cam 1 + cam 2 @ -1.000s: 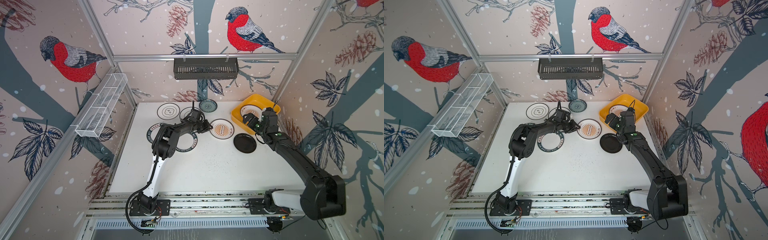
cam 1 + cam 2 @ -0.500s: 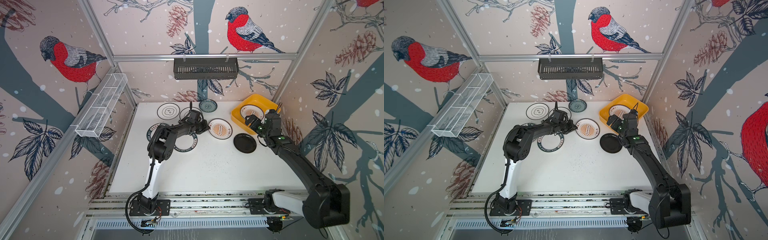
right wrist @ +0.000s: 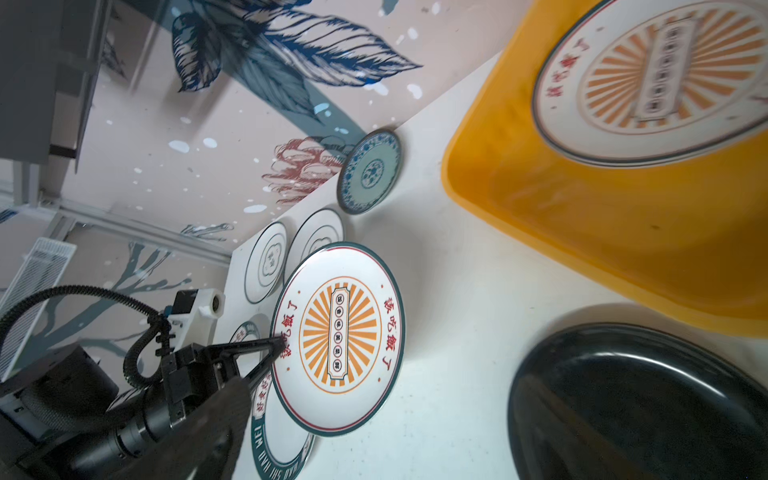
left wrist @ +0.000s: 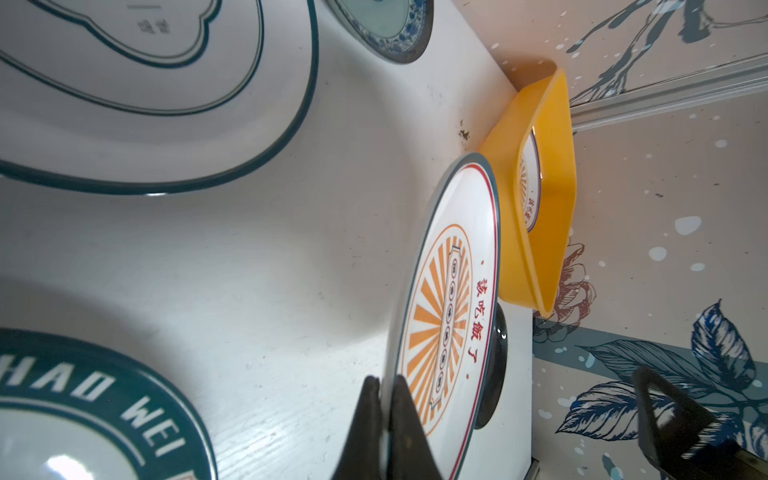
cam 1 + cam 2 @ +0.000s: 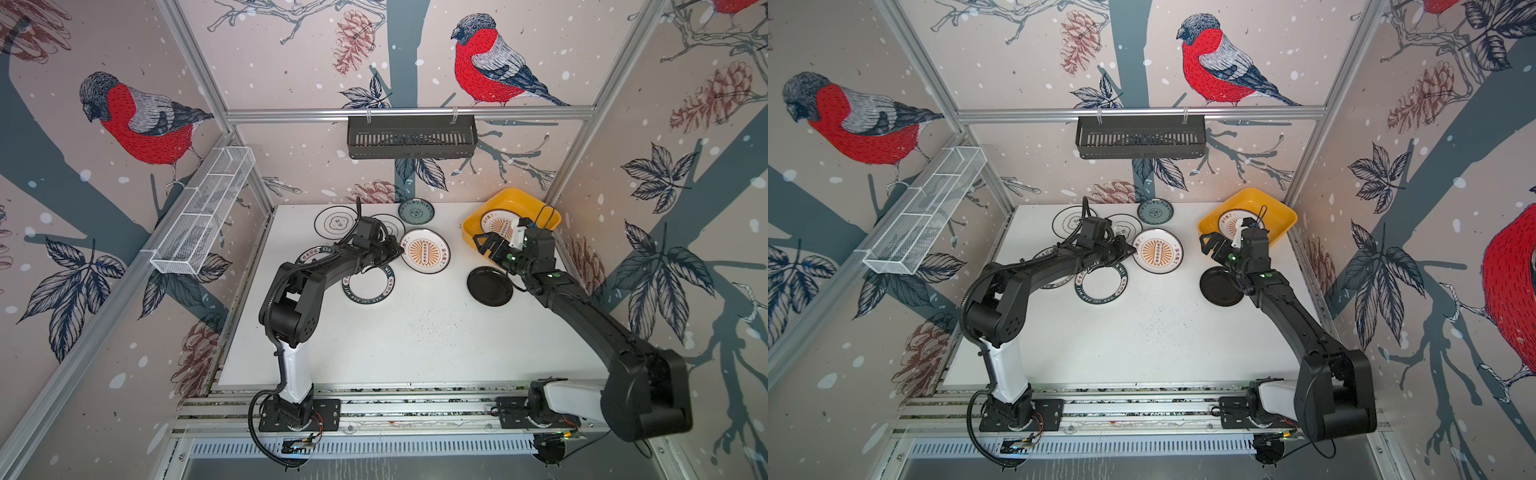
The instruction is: Place the plates into the plastic bin on the countertop
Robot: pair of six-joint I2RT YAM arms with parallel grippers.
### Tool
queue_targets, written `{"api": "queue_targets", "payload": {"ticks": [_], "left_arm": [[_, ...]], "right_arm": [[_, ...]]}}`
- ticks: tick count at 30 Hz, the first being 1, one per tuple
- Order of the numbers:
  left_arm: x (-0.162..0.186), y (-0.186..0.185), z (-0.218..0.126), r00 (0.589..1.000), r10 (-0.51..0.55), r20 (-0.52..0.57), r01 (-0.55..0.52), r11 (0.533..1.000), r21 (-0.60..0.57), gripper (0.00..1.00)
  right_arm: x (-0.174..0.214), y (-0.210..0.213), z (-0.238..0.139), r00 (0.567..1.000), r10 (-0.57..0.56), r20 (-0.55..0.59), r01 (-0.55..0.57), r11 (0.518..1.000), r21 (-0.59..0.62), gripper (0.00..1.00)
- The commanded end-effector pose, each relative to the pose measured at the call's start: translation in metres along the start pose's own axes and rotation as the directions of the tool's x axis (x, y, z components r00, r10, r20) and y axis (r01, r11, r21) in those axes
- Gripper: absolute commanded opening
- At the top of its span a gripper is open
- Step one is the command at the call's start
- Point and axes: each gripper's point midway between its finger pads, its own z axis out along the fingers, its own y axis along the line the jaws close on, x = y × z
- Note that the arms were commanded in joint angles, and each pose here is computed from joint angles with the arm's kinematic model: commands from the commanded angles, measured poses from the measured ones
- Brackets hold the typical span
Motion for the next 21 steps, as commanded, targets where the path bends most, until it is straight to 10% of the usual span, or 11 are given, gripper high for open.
{"api": "queue_targets", "payload": {"ticks": [1,21], "left_arm": [[-0.014,-0.027,-0.016,0.998,0.016,0.053,-0.021,0.994,0.105,0.00],[-0.045,-0.067,-0.055,0.994,-0.012,0.108,-0.020,0.956,0.291,0.00]], "right_arm": [[0.008,0.039,0.013,0.995,-0.086,-0.054,0.076,0.985,-0.157,1.00],[0.022,0.070,0.085,0.976,0.006,-0.217,-0.068,0.957,-0.280,0.72]]}}
